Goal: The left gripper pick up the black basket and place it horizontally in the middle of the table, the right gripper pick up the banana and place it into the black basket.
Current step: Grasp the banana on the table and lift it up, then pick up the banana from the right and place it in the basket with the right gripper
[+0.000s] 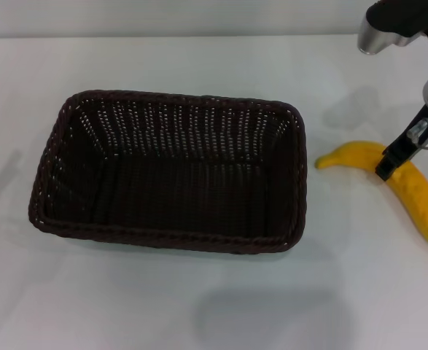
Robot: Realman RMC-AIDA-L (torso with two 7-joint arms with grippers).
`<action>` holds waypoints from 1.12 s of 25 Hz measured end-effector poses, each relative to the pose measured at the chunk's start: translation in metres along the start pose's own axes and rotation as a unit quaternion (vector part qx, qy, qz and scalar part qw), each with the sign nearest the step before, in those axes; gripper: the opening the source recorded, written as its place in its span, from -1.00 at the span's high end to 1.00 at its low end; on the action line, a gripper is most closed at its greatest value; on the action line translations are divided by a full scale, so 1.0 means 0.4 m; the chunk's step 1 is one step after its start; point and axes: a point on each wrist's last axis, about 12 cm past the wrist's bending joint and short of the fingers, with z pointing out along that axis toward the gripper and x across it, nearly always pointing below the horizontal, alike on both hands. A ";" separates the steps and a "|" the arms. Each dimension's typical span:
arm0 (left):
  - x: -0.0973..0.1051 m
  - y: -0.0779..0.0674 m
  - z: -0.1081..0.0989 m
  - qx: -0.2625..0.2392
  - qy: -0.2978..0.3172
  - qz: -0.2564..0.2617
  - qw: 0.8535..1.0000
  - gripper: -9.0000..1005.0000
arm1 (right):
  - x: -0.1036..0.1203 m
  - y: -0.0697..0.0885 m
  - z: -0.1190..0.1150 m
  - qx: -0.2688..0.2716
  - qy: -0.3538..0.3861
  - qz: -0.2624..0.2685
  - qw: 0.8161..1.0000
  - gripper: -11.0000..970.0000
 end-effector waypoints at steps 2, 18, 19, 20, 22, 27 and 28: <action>-0.001 0.001 0.000 -0.001 0.000 0.000 1.000 -0.78 | -0.001 -0.007 -0.008 0.007 -0.014 0.001 1.000 -0.02; -0.005 0.000 0.004 0.001 -0.005 -0.001 1.000 -0.77 | 0.021 0.023 -0.308 0.011 -0.327 -0.082 0.942 -0.06; -0.005 0.000 0.004 0.001 -0.006 -0.001 1.000 -0.77 | 0.010 0.054 -0.309 -0.009 -0.338 -0.107 0.935 -0.07; -0.006 0.000 0.004 0.000 -0.009 -0.002 1.000 -0.77 | -0.001 0.084 -0.308 -0.026 -0.346 -0.132 0.928 -0.07; -0.007 -0.001 0.004 0.001 -0.011 -0.002 1.000 -0.78 | -0.021 0.141 -0.297 -0.058 -0.356 -0.175 0.916 -0.09; -0.008 -0.002 0.002 0.002 -0.014 -0.002 1.000 -0.78 | -0.058 0.241 -0.259 -0.099 -0.363 -0.239 0.895 -0.12; -0.008 -0.002 0.002 0.002 -0.014 -0.003 1.000 -0.78 | -0.063 0.256 -0.251 -0.106 -0.364 -0.246 0.892 -0.13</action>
